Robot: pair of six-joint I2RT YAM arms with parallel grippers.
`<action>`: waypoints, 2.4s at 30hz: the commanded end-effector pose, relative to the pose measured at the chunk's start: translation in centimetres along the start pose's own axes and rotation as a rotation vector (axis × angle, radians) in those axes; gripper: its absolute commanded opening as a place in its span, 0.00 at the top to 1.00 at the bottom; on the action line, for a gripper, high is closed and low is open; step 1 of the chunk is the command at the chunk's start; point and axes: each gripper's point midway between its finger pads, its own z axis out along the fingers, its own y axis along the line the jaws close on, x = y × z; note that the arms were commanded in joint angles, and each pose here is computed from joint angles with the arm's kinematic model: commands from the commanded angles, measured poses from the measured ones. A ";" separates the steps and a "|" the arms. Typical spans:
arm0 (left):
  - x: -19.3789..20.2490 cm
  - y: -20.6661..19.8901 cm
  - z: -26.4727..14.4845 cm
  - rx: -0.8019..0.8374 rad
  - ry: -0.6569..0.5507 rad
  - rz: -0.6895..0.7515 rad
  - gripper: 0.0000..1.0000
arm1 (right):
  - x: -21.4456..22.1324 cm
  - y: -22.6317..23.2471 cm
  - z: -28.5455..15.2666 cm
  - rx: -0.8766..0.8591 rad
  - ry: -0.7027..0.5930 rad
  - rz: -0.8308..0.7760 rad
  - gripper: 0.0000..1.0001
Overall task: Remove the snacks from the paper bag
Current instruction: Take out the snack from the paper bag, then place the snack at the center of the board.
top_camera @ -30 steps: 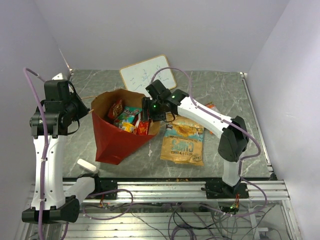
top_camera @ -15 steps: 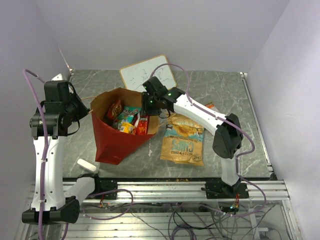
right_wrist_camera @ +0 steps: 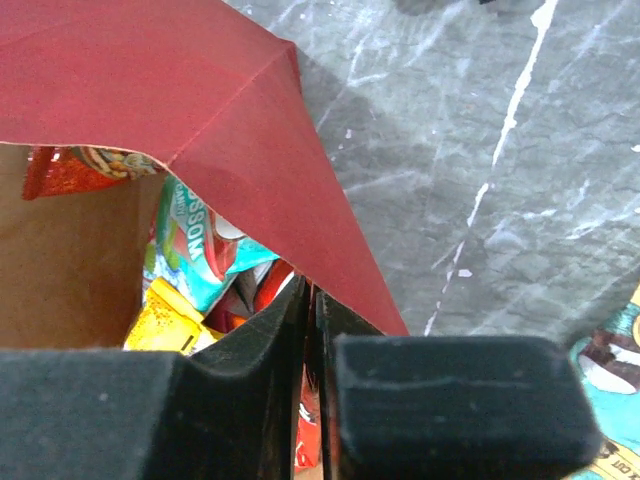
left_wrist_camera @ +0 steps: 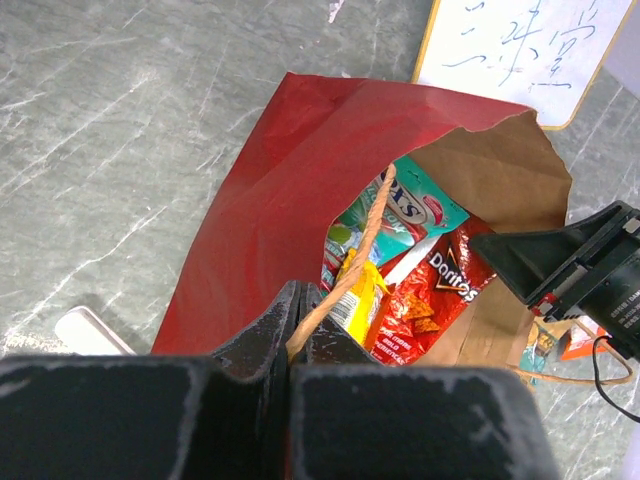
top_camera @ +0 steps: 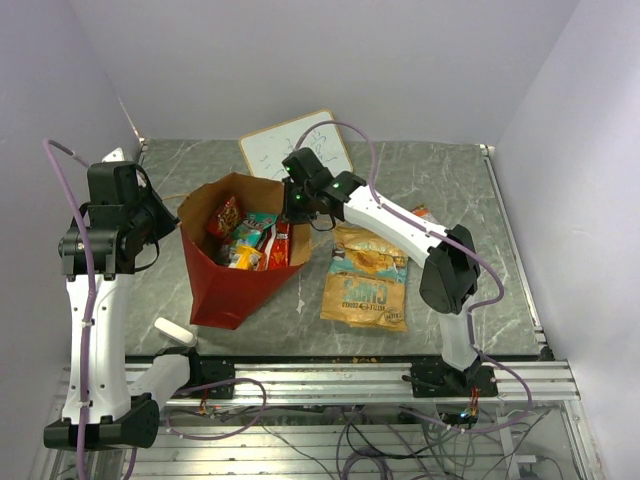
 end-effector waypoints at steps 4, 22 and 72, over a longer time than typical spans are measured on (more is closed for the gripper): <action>-0.2 -0.3 -0.7 0.023 -0.017 -0.014 0.93 | -2.8 4.1 -3.1 -0.148 -0.071 -0.041 1.00; -0.5 -1.1 -1.4 0.057 -0.022 -0.037 0.93 | -10.4 13.3 -15.3 -0.495 -0.301 -0.038 1.00; -0.8 -0.6 -1.8 0.027 -0.028 -0.007 0.93 | 4.6 -3.7 -28.0 -0.357 -0.189 -0.099 1.00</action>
